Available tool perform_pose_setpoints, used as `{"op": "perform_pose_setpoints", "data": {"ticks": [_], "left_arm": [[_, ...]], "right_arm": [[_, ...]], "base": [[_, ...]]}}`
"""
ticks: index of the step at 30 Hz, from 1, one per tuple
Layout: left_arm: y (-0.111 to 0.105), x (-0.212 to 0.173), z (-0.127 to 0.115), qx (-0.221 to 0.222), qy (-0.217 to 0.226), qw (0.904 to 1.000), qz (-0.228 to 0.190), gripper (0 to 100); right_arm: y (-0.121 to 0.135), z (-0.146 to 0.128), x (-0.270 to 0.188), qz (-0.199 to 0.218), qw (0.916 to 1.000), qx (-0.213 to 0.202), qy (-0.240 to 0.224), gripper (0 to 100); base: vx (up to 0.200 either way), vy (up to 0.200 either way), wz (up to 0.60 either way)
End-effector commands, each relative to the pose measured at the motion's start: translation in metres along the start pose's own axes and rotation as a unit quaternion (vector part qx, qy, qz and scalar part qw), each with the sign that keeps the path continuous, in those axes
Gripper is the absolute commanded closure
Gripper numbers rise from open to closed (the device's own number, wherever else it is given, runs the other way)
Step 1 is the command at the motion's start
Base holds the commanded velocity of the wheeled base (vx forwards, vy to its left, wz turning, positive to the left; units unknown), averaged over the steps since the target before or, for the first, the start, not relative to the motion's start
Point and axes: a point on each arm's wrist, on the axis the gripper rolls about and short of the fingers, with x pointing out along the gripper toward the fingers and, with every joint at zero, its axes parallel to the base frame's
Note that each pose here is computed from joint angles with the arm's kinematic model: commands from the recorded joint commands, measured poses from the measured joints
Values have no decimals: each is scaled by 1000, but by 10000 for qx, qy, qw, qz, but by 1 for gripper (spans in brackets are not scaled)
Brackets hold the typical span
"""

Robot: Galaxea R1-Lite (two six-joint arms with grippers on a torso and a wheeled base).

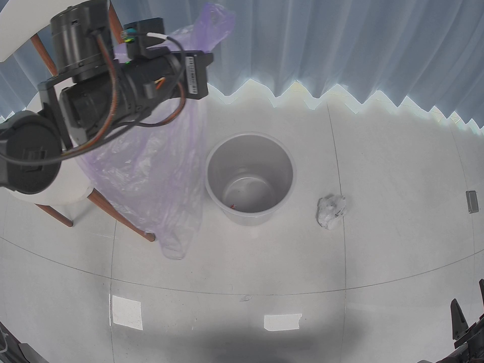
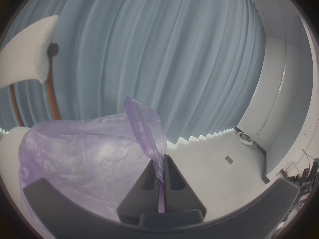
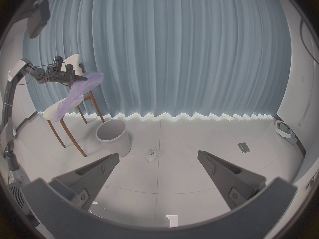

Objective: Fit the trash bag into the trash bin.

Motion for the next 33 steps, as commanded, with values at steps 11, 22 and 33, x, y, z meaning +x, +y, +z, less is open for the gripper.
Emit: {"op": "perform_pose_setpoints", "data": {"ticks": [11, 22, 33], "left_arm": [[-63, 72, -20, -562, -101, 9960, -689, 100], [-73, 83, -37, -547, 52, 9966, -618, 100], [-56, 101, -62, -636, 218, 9971, -362, 100]], "right_arm": [[0, -5, 0, 1, 10000, -1, -4, 0], [0, -5, 0, 1, 10000, -1, -4, 0], [0, -5, 0, 1, 10000, -1, -4, 0]], "base": [[0, 0, 0], [0, 0, 0], [0, 0, 0]]}}
